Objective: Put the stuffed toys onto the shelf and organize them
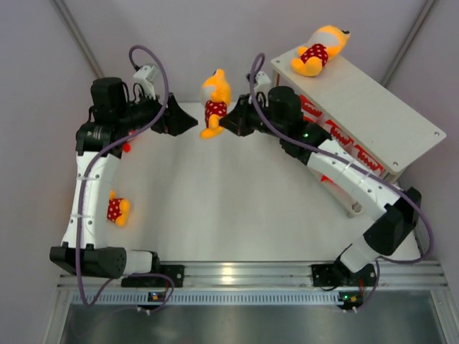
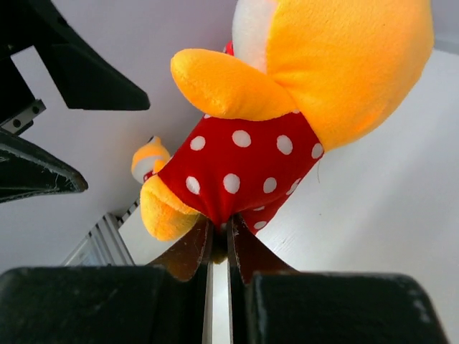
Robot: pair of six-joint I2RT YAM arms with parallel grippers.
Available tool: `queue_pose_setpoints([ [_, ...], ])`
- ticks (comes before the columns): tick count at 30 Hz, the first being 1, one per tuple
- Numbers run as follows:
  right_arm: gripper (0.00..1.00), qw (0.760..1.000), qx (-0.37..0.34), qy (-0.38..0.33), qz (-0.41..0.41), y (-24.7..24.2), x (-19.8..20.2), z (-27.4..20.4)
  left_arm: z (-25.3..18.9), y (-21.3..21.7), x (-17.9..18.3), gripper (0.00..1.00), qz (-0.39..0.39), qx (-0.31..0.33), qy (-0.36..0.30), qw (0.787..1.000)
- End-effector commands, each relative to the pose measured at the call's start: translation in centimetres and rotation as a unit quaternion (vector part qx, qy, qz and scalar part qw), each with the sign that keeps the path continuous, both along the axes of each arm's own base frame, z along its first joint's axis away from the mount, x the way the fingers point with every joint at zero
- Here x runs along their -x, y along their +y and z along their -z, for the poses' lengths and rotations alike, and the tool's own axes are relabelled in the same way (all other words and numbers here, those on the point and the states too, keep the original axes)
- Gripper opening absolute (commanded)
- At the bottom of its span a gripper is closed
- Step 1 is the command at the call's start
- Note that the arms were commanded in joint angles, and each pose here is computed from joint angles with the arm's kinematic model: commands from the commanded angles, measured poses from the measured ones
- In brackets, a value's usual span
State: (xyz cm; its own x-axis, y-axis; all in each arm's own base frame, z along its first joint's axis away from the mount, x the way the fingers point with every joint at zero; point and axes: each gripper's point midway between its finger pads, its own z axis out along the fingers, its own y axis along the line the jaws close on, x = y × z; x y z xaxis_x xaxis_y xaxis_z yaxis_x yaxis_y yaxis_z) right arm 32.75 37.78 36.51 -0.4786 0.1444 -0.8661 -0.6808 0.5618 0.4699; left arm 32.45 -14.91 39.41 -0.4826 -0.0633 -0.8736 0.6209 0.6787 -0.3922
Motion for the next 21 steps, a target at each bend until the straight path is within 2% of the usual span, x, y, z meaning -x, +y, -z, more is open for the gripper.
queue_pose_setpoints([
  [1, 0.0, 0.992, -0.09, -0.083, 0.029, -4.6, 0.7, -9.1, -1.1, 2.2, -1.0, 0.98, -0.055, -0.053, -0.041, 0.996],
  [7, 0.0, 0.976, -0.149, -0.134, 0.082, -11.6, 1.4, -15.6, -1.5, 4.9, -1.6, 0.98, -0.116, -0.097, -0.056, 0.987],
  [8, 0.0, 0.97, -0.169, -0.149, 0.09, -13.0, 2.5, -17.5, -1.3, 5.1, -1.6, 0.98, -0.115, -0.108, -0.062, 0.986],
  [11, 0.0, 0.955, -0.22, -0.136, 0.147, -17.4, 2.4, -19.3, -0.5, 5.4, -1.9, 0.98, -0.12, -0.116, -0.053, 0.984],
  [13, 0.0, 0.94, -0.239, -0.129, 0.204, -21.6, 0.8, -19.1, 0.1, 5.6, -2.0, 0.98, -0.125, -0.12, -0.045, 0.984],
  [15, 0.0, 0.923, -0.265, -0.09, 0.265, -25.9, -0.8, -17.2, 0.5, 5.8, -2.1, 0.98, -0.128, -0.126, -0.044, 0.983],
  [16, 0.0, 0.915, -0.28, -0.088, 0.277, -27.2, -1.2, -16.9, 0.6, 5.9, -2.2, 0.98, -0.131, -0.13, -0.044, 0.982],
  [17, 0.0, 0.906, -0.305, -0.053, 0.289, -28.3, -1.8, -15.0, 1.0, 6.2, -2.3, 0.98, -0.136, -0.138, -0.042, 0.98],
  [18, 0.0, 0.893, -0.319, -0.064, 0.311, -31.0, -2.4, -14.8, 1.2, 6.4, -2.3, 0.98, -0.14, -0.142, -0.04, 0.979],
  [21, 0.0, 0.883, -0.33, -0.024, 0.332, -33.6, -4.4, -11.6, 2.2, 6.9, -2.5, 0.98, -0.147, -0.154, -0.033, 0.976],
])
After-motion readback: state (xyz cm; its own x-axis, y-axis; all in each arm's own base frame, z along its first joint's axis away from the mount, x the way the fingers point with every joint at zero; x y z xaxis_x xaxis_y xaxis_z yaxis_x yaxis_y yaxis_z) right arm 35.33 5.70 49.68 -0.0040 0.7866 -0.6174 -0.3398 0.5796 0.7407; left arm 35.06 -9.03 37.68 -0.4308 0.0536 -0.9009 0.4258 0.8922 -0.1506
